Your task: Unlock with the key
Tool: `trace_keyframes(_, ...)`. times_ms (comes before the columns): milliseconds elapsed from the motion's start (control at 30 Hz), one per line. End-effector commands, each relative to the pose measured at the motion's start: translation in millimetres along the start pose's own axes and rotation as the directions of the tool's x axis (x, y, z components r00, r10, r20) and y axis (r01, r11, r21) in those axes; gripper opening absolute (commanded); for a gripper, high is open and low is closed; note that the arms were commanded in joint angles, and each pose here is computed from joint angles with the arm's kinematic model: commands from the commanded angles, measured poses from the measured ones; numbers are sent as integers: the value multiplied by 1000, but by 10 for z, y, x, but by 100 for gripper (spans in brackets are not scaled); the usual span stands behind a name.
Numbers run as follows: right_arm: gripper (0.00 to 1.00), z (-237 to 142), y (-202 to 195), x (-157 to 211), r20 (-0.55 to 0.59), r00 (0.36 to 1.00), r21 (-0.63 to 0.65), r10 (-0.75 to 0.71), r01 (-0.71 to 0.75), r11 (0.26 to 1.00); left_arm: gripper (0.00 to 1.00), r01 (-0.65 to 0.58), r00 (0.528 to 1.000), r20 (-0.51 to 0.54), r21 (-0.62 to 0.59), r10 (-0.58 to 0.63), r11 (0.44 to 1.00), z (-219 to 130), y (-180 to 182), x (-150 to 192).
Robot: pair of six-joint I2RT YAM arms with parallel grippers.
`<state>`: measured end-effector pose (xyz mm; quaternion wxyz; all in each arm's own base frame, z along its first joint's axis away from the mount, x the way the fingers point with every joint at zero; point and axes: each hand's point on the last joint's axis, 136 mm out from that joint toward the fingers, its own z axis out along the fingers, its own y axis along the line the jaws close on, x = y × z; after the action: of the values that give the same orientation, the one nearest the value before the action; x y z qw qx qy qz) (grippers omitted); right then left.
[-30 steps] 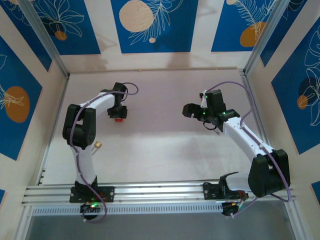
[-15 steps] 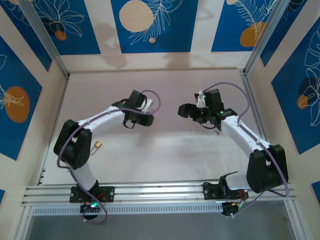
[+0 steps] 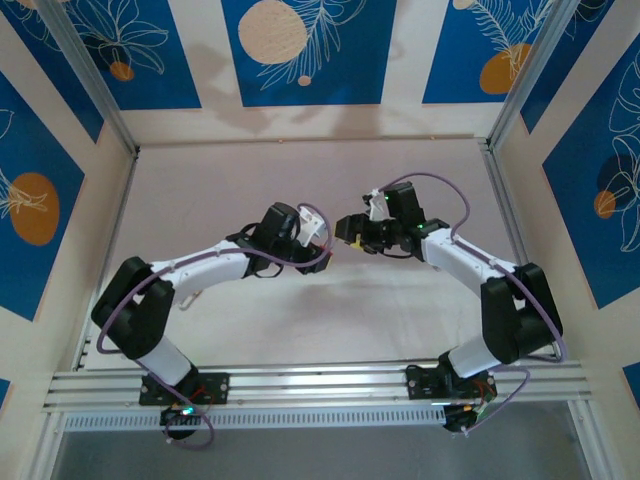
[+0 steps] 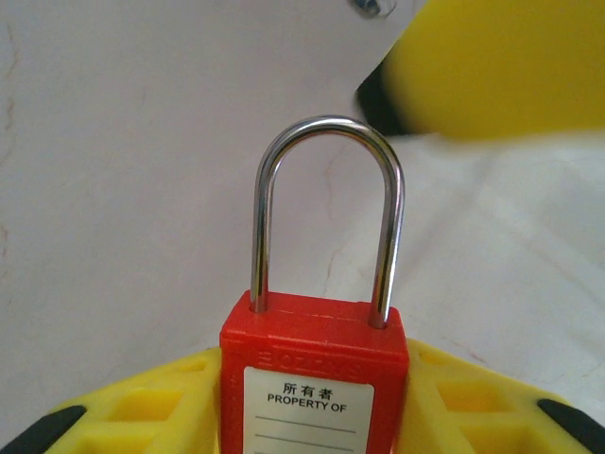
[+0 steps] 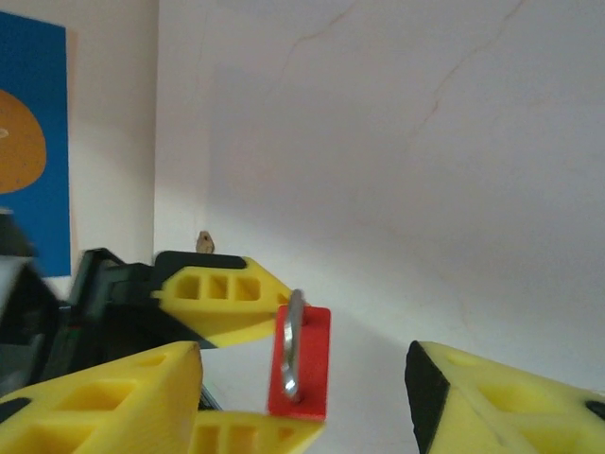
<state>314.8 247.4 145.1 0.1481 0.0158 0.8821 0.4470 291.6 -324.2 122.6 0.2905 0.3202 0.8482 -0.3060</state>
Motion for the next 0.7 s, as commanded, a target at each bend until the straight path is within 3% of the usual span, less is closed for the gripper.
trace_keyframes(0, 55, 125, 73, 83, -52, 998, -25, 18, -19, 1000, 41, -36, 998, 56, 55, 33, 998, -70, -151, -136)
trace_keyframes(300, 24, 257, 60, 106, -66, 997, -9, 30, -31, 999, 41, -34, 999, 41, 58, 32, 998, -53, -151, -97)
trace_keyframes(600, 20, 259, 68, 111, -57, 998, 38, -6, 9, 999, 41, -33, 999, 6, 71, 32, 997, -12, -160, -8)
trace_keyframes(667, 14, 255, 76, 105, -54, 998, 43, -12, 14, 999, 41, -32, 999, 2, 69, 32, 997, -6, -152, -4)
